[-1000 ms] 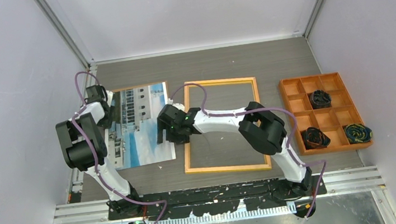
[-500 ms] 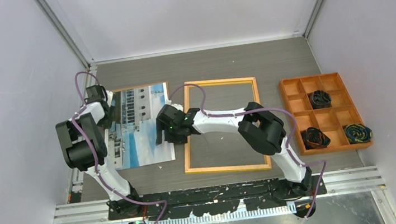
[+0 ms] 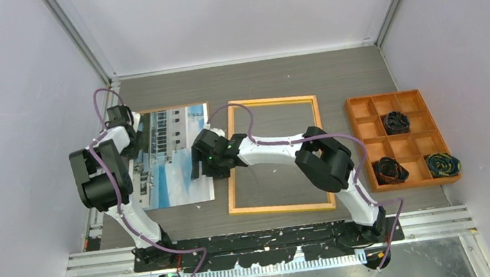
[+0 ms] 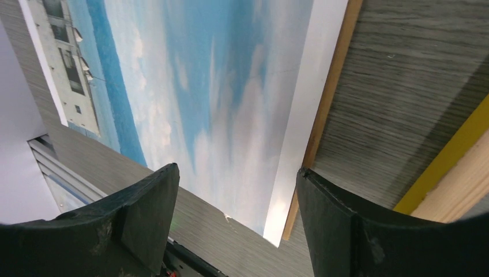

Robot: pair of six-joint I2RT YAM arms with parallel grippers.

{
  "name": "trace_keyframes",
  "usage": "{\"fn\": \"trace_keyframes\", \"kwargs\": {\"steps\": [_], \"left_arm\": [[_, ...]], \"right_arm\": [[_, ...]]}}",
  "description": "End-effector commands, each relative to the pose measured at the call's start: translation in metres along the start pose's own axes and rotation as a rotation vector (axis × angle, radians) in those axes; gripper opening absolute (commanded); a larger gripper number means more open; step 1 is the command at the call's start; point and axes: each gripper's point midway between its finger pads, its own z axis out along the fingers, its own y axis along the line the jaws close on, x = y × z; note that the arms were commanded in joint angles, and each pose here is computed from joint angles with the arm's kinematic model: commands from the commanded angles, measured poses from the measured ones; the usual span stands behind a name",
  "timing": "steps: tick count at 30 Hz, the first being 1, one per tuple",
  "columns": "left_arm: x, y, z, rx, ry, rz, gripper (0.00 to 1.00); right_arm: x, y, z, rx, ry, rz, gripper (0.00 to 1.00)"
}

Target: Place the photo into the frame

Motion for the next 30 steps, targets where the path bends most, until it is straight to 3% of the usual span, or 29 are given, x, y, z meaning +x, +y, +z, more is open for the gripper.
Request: {"fn": "trace_keyframes", "kwargs": {"steps": [1, 12, 20, 30], "left_arm": [[0.019, -0.027, 0.006, 0.084, 0.046, 0.034, 0.67], [0.021, -0.026, 0.007, 0.076, 0.048, 0.037, 0.67], [0.021, -0.027, 0.008, 0.079, 0.049, 0.041, 0.67], [0.021, -0.026, 0.007, 0.079, 0.05, 0.052, 0.66]], "right_arm": [[-0.029, 0.056, -0.044, -0.149, -0.086, -0.016, 0.78], [-0.029, 0.07, -0.051, -0.24, -0.086, 0.036, 0.78], [-0.053, 0.087, -0.066, -0.552, -0.094, 0.299, 0.78], [-0.024, 0.063, -0.039, -0.493, 0.011, 0.389, 0.77]]}}
